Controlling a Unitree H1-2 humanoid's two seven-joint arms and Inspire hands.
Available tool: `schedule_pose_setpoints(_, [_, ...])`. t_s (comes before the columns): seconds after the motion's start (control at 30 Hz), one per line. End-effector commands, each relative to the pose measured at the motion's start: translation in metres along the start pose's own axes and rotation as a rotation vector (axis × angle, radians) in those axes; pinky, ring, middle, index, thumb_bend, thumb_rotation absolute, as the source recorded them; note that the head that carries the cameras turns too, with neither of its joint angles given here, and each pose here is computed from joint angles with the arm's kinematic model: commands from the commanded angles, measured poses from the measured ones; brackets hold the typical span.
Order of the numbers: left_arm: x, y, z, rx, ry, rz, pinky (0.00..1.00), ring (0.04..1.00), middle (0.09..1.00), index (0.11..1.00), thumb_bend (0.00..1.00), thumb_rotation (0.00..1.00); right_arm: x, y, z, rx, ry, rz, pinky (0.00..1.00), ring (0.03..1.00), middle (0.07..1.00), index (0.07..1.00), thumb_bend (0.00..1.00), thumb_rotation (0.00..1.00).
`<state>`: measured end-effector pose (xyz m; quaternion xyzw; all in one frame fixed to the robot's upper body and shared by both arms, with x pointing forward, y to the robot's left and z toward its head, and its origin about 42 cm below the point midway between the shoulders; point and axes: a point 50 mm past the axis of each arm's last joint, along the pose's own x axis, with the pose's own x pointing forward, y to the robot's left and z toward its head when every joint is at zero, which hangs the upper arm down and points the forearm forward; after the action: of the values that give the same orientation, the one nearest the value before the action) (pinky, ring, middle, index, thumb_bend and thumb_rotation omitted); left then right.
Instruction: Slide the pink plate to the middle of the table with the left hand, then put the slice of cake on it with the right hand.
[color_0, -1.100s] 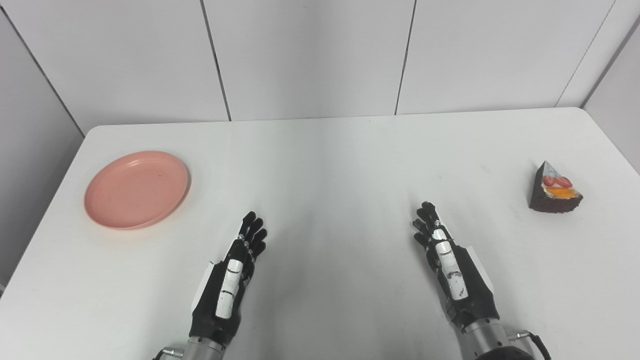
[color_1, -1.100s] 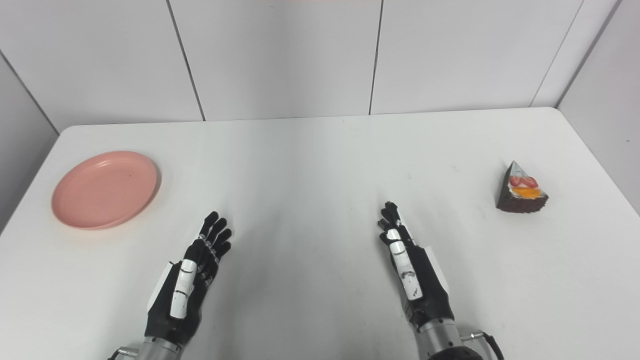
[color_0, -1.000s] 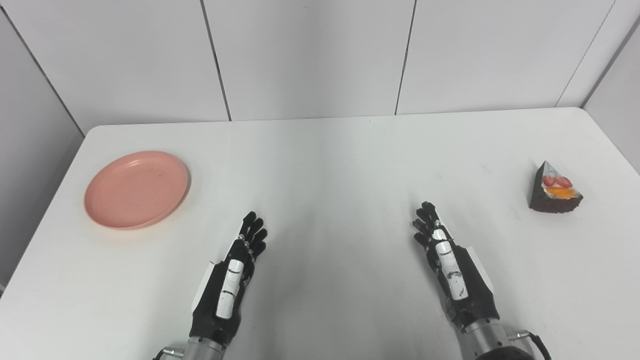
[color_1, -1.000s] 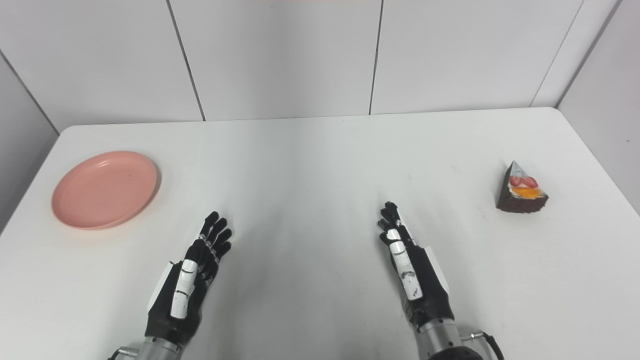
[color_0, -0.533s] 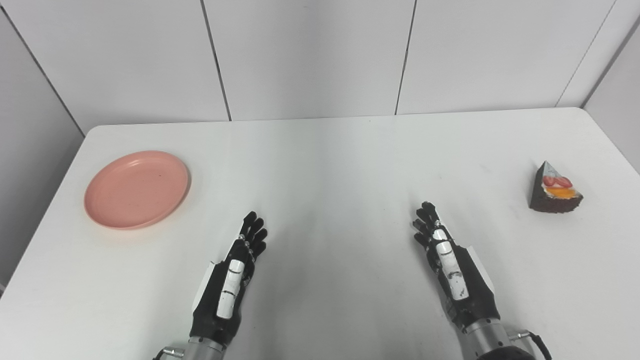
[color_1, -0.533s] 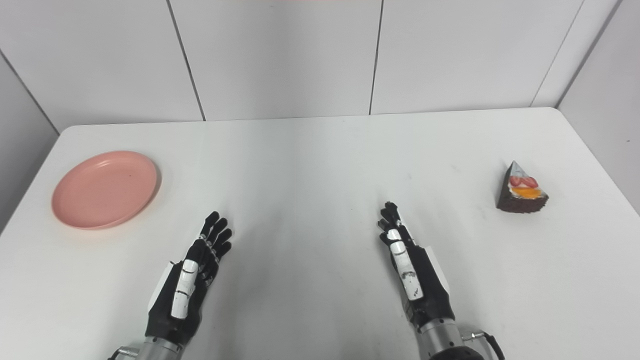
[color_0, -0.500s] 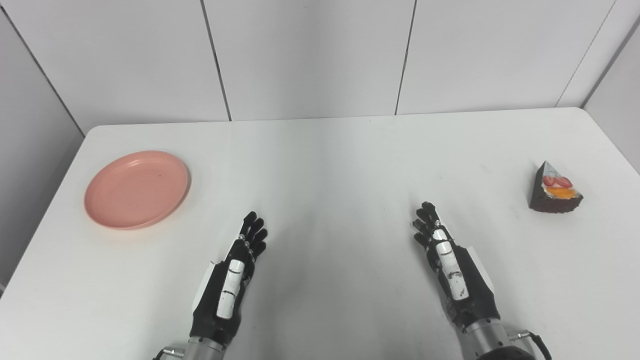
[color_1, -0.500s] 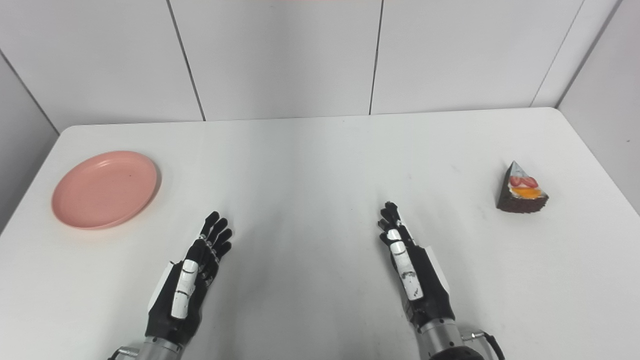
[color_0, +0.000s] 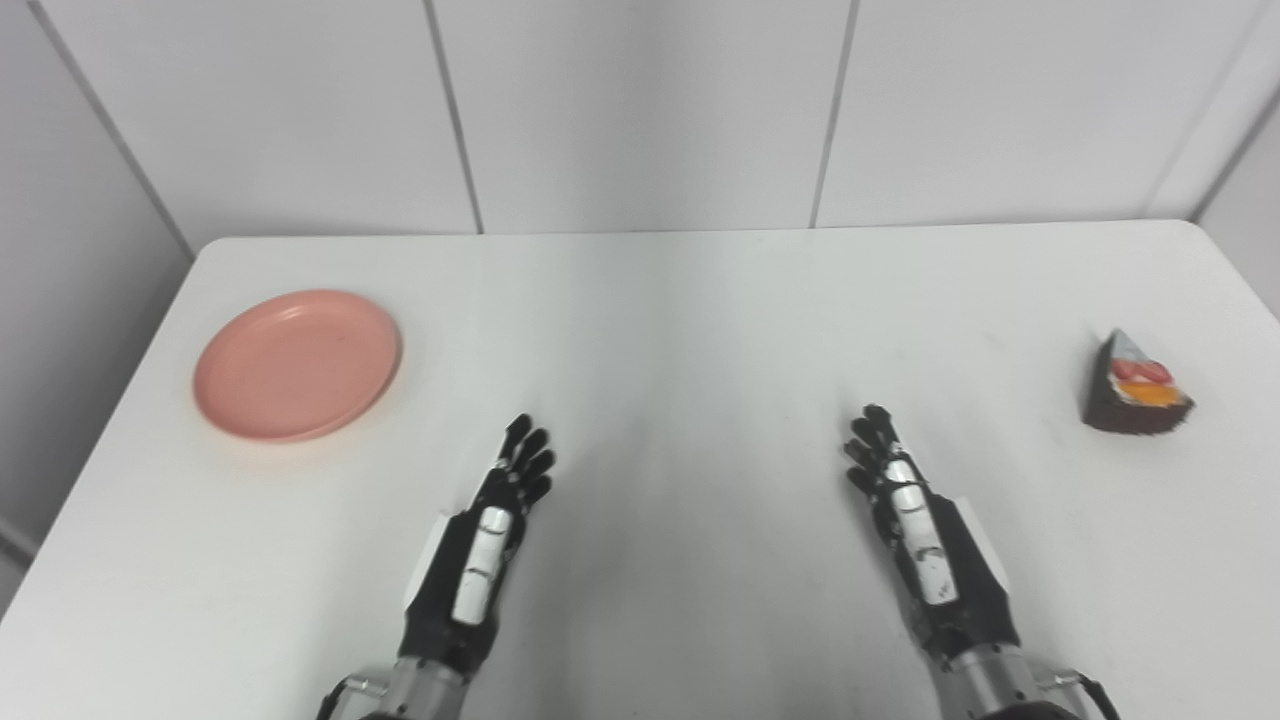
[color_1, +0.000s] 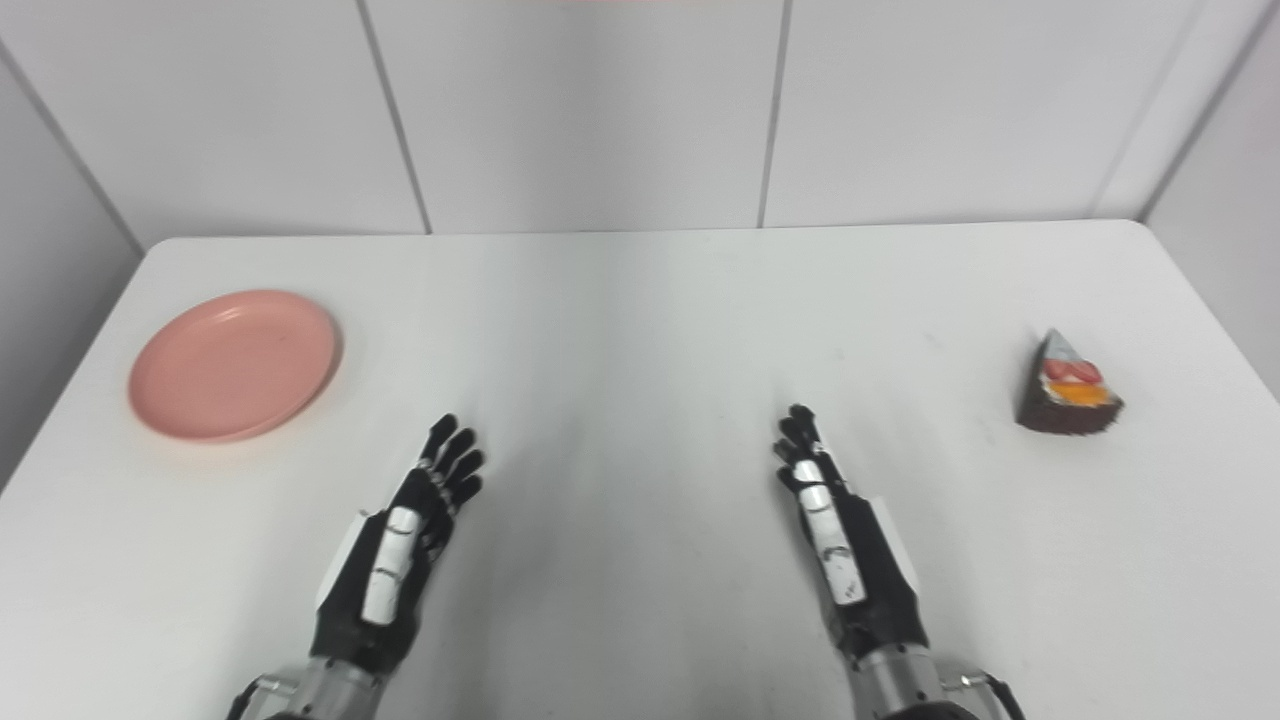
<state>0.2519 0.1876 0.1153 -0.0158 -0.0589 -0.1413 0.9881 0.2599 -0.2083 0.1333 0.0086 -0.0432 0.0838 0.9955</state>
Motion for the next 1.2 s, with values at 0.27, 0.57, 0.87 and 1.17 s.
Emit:
schedule_pose_setpoints(0.27, [-0.003,-0.035,-0.024,-0.022,0.091,-0.012,0.97,0.976,0.986,0.984,0.58,1.0,-0.008,-0.022,-0.008,0.025,-0.008,0.015,1.0,0.972,0.985,0.999,0.34,1.0])
schedule_pose_setpoints(0.57, [-0.001,-0.044,-0.032,-0.01,0.105,-0.001,0.96,0.968,0.979,0.971,0.57,1.0,-0.011,-0.028,-0.015,0.007,-0.011,0.021,1.0,0.978,0.987,1.0,0.37,1.0])
schedule_pose_setpoints(0.87, [-0.002,-0.044,-0.038,-0.001,0.116,-0.008,0.98,0.985,0.989,0.975,0.57,1.0,-0.012,-0.028,-0.019,0.003,-0.004,0.022,1.0,0.983,0.991,1.0,0.35,1.0])
schedule_pose_setpoints(1.17, [-0.003,-0.045,-0.038,-0.001,0.119,-0.005,0.99,0.982,0.985,0.975,0.58,1.0,-0.013,-0.028,-0.02,0.008,0.002,0.018,1.0,0.981,0.989,1.0,0.35,1.0])
